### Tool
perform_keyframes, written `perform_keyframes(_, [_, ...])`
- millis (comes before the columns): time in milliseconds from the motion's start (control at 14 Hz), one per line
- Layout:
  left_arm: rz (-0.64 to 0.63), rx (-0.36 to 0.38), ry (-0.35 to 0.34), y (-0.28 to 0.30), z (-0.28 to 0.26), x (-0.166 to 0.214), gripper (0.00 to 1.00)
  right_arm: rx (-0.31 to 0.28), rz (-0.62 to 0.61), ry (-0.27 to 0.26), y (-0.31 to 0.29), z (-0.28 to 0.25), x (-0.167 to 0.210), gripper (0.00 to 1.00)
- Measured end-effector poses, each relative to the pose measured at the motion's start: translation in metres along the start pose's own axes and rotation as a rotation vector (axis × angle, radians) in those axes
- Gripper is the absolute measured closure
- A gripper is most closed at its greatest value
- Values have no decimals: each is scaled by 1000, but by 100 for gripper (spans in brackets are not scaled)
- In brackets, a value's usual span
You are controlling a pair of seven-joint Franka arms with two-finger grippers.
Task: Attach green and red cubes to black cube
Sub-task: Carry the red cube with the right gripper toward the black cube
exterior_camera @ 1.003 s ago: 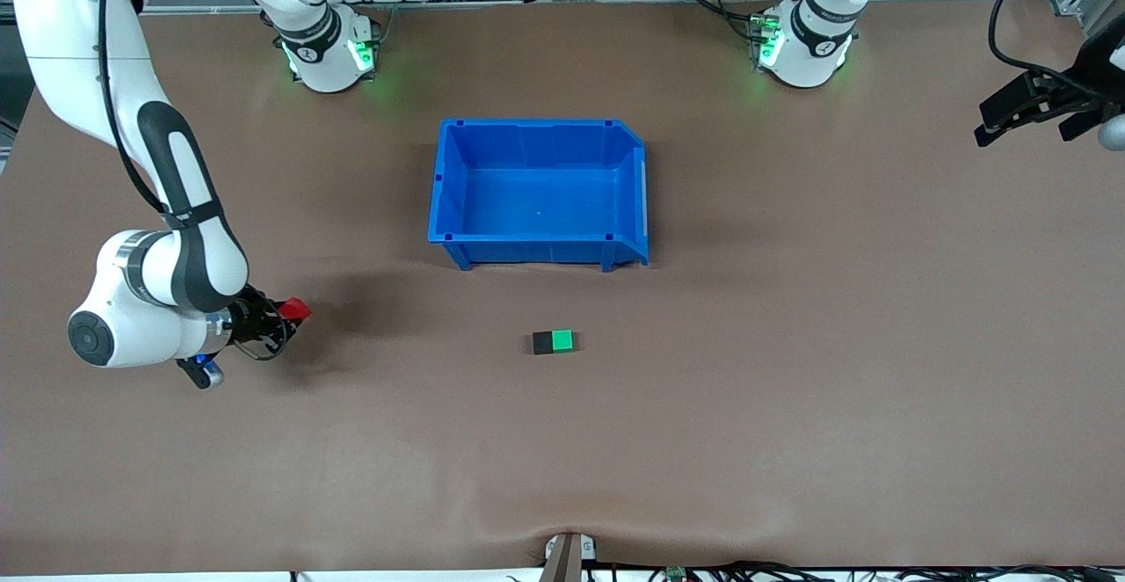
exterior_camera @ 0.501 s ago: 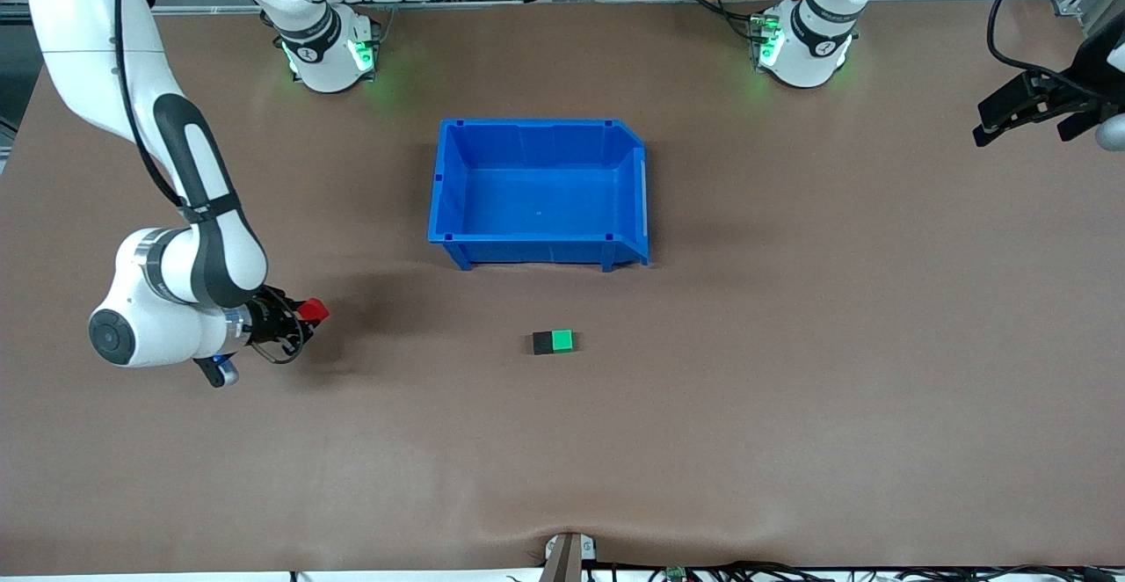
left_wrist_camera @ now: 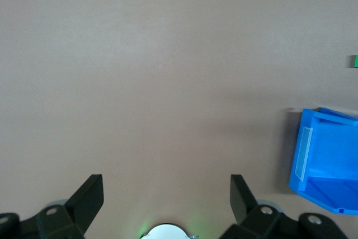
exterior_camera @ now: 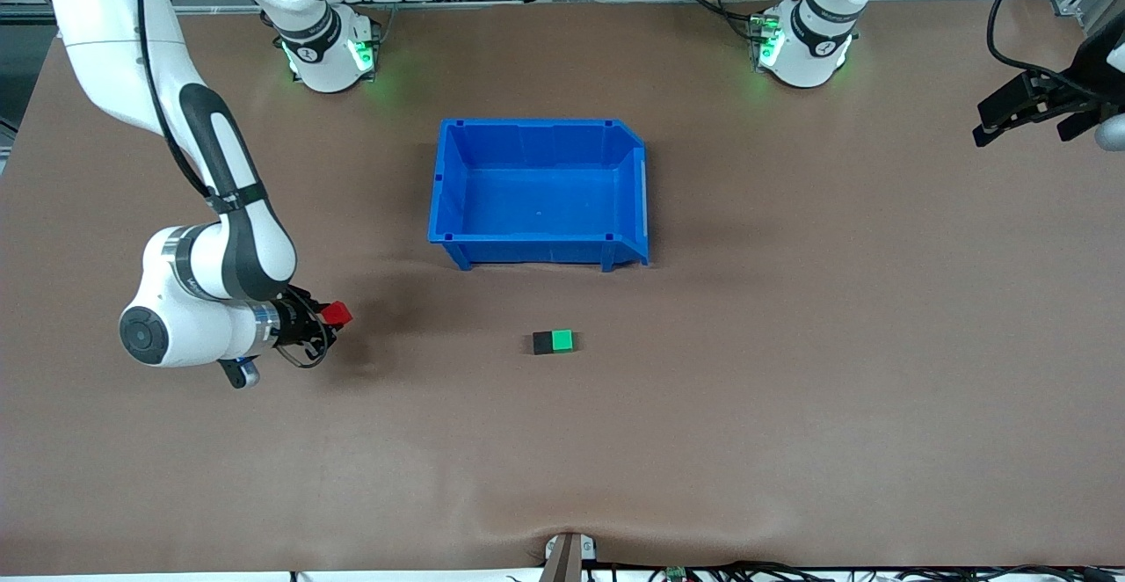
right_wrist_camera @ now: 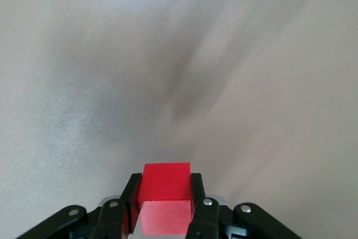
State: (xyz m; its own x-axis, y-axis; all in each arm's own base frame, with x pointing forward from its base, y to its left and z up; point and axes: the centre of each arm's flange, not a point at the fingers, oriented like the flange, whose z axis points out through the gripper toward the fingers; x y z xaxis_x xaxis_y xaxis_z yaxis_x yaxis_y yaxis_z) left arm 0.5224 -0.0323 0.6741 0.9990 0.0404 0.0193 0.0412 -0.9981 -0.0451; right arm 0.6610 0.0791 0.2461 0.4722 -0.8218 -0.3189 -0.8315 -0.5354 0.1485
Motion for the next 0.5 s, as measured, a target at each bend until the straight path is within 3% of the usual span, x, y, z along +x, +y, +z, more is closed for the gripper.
perform_keyframes(501, [0, 0, 0, 0, 0, 0, 0, 25, 53, -10, -18, -5, -27, 60])
